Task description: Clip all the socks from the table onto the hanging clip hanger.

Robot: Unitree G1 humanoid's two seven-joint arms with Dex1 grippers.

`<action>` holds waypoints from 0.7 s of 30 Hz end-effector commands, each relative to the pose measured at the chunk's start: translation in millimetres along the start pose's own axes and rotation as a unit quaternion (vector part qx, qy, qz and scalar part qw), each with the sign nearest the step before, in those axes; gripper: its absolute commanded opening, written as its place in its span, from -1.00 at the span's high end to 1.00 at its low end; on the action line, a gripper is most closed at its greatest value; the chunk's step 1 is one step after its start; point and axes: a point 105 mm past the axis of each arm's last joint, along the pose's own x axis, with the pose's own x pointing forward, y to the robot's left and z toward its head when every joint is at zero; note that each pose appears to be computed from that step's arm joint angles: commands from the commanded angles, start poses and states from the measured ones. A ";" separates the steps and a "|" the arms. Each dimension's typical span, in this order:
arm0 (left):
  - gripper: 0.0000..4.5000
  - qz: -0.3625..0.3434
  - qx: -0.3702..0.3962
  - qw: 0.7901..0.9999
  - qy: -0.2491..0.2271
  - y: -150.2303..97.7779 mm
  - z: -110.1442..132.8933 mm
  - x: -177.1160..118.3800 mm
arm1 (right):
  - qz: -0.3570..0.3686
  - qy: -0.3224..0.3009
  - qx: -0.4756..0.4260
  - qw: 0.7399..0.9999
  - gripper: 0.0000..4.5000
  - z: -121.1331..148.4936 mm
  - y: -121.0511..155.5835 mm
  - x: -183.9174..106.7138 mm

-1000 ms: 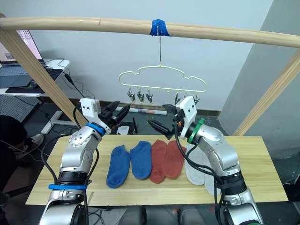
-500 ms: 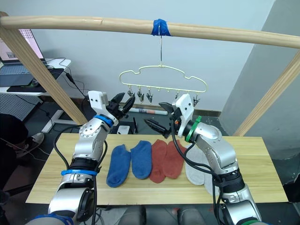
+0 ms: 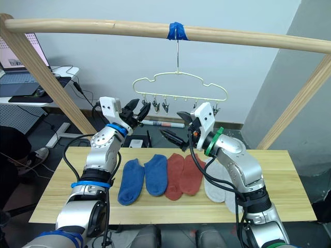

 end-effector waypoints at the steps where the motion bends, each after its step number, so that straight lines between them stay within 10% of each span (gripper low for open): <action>1: -0.10 -0.001 0.016 1.000 -0.022 1.0 14.2 6.0 | 0.000 -0.026 -0.016 1.000 -1.00 17.8 0.3 -1.8; 14: -0.10 0.001 0.028 0.999 -0.023 3.6 15.1 9.5 | 0.000 -0.027 -0.015 1.000 -1.00 17.9 0.8 -0.3; 21: 0.68 -0.006 0.023 0.999 -0.031 0.7 17.6 10.1 | -0.002 -0.026 -0.012 1.000 -1.00 16.9 1.1 -1.2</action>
